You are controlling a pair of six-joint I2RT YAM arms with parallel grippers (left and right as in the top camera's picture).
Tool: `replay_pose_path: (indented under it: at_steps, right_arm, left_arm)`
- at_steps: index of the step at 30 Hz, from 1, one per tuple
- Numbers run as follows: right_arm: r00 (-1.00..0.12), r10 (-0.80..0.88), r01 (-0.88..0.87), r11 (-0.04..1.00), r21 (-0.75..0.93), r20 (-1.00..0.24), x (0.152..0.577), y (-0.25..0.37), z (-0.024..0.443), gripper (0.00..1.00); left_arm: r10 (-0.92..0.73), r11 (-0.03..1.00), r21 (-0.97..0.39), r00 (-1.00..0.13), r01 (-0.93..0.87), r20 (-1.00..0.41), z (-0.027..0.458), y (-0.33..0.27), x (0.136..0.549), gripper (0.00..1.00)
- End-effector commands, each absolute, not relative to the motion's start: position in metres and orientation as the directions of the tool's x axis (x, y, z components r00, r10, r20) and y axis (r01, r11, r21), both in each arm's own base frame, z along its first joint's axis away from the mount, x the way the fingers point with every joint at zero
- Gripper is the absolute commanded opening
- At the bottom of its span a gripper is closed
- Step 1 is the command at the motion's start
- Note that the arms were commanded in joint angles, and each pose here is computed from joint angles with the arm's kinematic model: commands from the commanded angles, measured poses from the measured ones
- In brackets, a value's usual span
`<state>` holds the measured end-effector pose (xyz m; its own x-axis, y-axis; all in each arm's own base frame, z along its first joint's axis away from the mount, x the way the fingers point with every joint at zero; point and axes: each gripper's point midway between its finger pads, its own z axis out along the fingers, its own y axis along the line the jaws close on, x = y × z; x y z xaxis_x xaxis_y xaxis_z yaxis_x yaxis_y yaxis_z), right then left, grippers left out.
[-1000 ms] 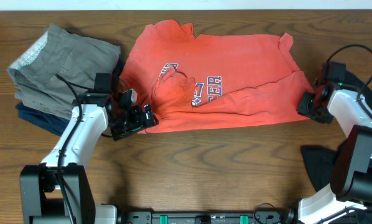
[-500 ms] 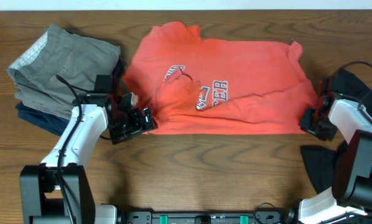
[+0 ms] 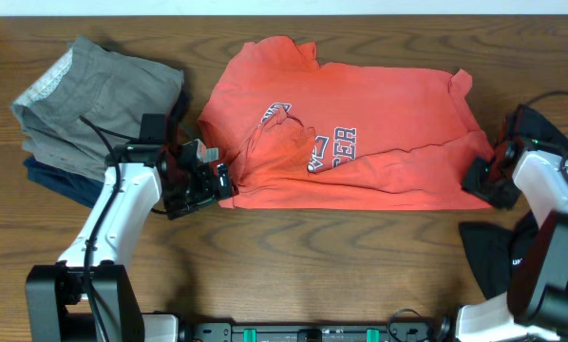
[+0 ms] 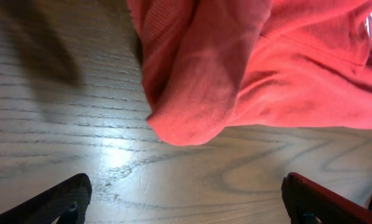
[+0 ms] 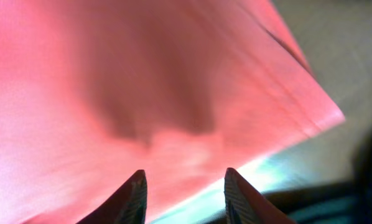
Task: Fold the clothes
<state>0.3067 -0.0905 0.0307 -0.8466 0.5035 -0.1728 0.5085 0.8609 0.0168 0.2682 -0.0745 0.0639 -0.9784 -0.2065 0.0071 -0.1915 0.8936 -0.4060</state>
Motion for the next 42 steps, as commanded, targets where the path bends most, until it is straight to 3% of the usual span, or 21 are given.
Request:
replay_pose_path:
  at_steps: [1, 2, 4, 12, 20, 28, 42]
  right_arm:
    - [-0.907, 0.346, 0.32, 0.937, 0.14, -0.241, 0.33, -0.05, 0.059, 0.29]
    - [-0.918, 0.317, 0.288, 0.946, 0.148, -0.238, 0.33, -0.042, 0.059, 0.23]
    - [-0.937, 0.266, 0.235, 0.96, 0.154, -0.226, 0.329, -0.027, 0.055, 0.01]
    - [-0.97, 0.176, 0.152, 0.977, 0.148, -0.165, 0.321, 0.005, 0.034, 0.01]
    - [-0.983, 0.164, 0.152, 0.979, 0.138, -0.079, 0.313, 0.009, 0.008, 0.01]
    - [-0.986, 0.163, 0.161, 0.978, 0.13, -0.011, 0.304, 0.01, -0.009, 0.01]
    - [-0.987, 0.163, 0.162, 0.978, 0.128, -0.002, 0.303, 0.01, -0.011, 0.01]
  left_arm:
    - [-0.159, 0.908, -0.391, -0.987, -0.151, 0.012, 0.058, -0.079, 0.258, 0.97]
    - [-0.153, 0.909, -0.392, -0.988, -0.145, 0.011, 0.057, -0.081, 0.257, 0.96]
    - [-0.138, 0.911, -0.393, -0.99, -0.129, 0.005, 0.053, -0.085, 0.256, 0.92]
    - [-0.095, 0.963, -0.258, -0.995, -0.083, -0.034, 0.04, -0.075, 0.254, 0.89]
    - [-0.162, 0.981, -0.124, -0.984, -0.152, -0.071, 0.035, -0.06, 0.259, 0.76]
    - [-0.147, 0.983, -0.116, -0.987, -0.139, -0.064, 0.029, -0.064, 0.26, 0.68]
    - [-0.126, 0.978, -0.177, -0.989, -0.11, -0.083, 0.03, -0.079, 0.266, 0.68]
